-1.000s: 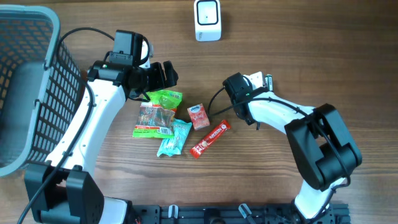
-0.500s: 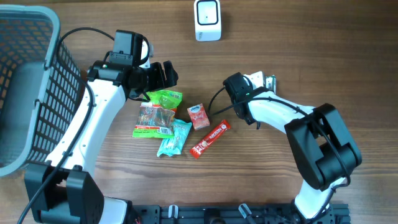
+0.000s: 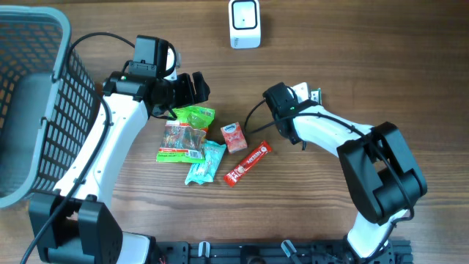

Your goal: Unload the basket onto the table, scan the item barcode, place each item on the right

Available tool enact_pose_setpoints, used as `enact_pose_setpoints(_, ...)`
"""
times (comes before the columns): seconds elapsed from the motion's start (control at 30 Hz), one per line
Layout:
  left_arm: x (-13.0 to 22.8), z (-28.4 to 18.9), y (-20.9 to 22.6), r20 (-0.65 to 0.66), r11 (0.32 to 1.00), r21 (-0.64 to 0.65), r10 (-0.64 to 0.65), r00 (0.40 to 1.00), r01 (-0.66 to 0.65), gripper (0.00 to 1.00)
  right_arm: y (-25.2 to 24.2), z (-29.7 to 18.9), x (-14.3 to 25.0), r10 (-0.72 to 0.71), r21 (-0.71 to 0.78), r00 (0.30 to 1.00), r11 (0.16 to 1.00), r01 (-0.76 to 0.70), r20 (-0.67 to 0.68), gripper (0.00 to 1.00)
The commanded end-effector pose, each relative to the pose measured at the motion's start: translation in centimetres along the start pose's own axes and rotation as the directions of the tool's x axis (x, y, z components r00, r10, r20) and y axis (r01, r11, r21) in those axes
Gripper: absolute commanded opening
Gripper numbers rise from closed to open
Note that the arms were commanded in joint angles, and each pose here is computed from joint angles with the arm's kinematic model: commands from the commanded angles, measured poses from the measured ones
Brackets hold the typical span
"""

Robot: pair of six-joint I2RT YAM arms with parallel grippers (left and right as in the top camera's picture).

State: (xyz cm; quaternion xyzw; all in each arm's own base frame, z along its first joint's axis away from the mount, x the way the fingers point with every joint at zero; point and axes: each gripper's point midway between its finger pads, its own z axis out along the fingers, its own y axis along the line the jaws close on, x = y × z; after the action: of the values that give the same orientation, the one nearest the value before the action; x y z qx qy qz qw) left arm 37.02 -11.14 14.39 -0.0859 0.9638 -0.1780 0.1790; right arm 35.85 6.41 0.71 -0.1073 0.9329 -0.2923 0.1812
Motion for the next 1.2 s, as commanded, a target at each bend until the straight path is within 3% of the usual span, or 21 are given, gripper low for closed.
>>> enact_pose_setpoints(0.0,-0.3,-0.5,-0.1,0.019,1.0,0.004,0.017,1.0,-0.017,1.0,2.1,-1.2,-0.6,0.003,-0.155,1.0,0.988,-0.003,0.002,0.43)
enact_pose_setpoints(0.07,-0.3,-0.5,-0.1,0.019,1.0,0.004,0.017,1.0,-0.017,1.0,2.2,-2.2,-1.2,-0.002,-0.201,1.0,0.98,0.008,0.028,0.44)
enact_pose_setpoints(0.2,-0.3,-0.5,-0.1,0.019,1.0,0.004,0.017,1.0,-0.017,1.0,2.1,-4.1,-2.2,0.032,-0.277,0.997,0.961,-0.011,0.07,0.57)
enact_pose_setpoints(0.37,-0.3,-0.5,-0.1,0.019,1.0,0.004,0.017,1.0,-0.017,1.0,2.6,-4.6,-2.6,0.046,-0.318,0.996,0.948,-0.018,0.08,0.61)
enact_pose_setpoints(0.43,-0.3,-0.5,-0.1,0.019,1.0,0.004,0.017,1.0,-0.017,1.0,2.9,-4.7,-2.7,0.075,-0.351,0.995,0.935,-0.046,0.071,0.56)
enact_pose_setpoints(0.53,-0.3,-0.5,-0.1,0.019,1.0,0.004,0.017,1.0,-0.017,1.0,2.8,-4.3,-3.2,0.169,-0.41,0.985,0.901,-0.14,0.037,0.26)
enact_pose_setpoints(0.6,-0.3,-0.5,-0.1,0.019,1.0,0.004,0.017,1.0,-0.017,1.0,3.2,-4.2,-3.6,0.217,-0.479,0.976,0.858,-0.187,0.006,0.13)
enact_pose_setpoints(0.7,-0.3,-0.5,-0.1,0.019,1.0,0.004,0.017,1.0,-0.017,1.0,4.2,-4.4,-3.9,0.251,-0.595,0.967,0.773,-0.222,-0.035,0.04)
enact_pose_setpoints(1.03,-0.3,-0.5,-0.1,0.019,1.0,0.004,0.017,1.0,-0.017,1.0,2.9,-3.4,-3.8,0.364,-0.563,0.924,0.742,-0.363,-0.115,0.06)
enact_pose_setpoints(1.17,-0.3,-0.5,-0.1,0.019,1.0,0.004,0.017,1.0,-0.017,1.0,2.2,-2.8,-3.9,0.411,-0.543,0.901,0.729,-0.416,-0.139,0.21)
